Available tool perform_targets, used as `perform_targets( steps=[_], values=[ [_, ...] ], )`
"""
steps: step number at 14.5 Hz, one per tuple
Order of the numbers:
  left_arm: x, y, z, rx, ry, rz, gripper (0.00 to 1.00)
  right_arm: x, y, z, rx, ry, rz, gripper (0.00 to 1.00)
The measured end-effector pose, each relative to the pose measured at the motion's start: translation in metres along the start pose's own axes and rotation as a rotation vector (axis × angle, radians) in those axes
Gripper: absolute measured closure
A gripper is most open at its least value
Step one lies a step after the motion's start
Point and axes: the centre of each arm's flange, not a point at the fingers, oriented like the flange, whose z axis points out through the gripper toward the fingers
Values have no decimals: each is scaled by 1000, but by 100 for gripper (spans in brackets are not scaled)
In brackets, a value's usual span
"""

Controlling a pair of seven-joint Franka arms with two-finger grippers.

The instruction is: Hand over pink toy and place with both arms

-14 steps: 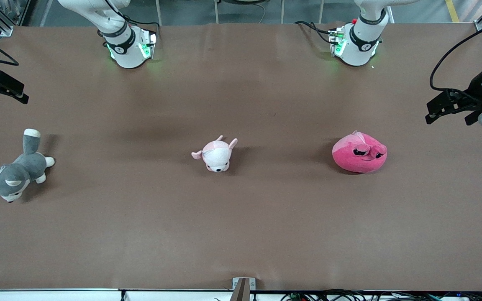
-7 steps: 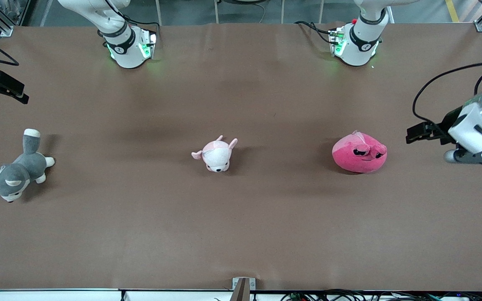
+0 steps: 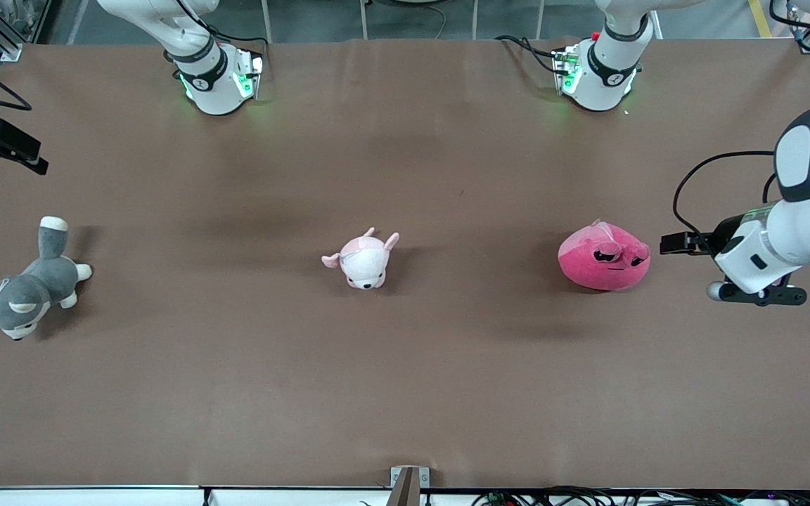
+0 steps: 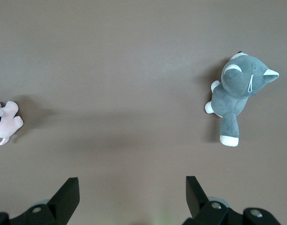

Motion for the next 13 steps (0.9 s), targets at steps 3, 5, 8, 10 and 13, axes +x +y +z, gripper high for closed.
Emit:
perform_targets(
  steps=[3,5,8,10,13],
  values=[
    [8,2,25,-3,-43,-42,10,0,0,0,0,0,0,0],
    [13,3,38,-4,-66,-50,11,0,0,0,0,0,-1,0],
    [19,1,57,-7,-100,-56,13,0,0,0,0,0,-26,0],
    [23,0,69,-9,-120,-61,14,0,1,0,0,-3,-38,0],
    [28,0,85,-18,-147,-63,15,-1,1,1,1,-7,-42,0]
  ],
)
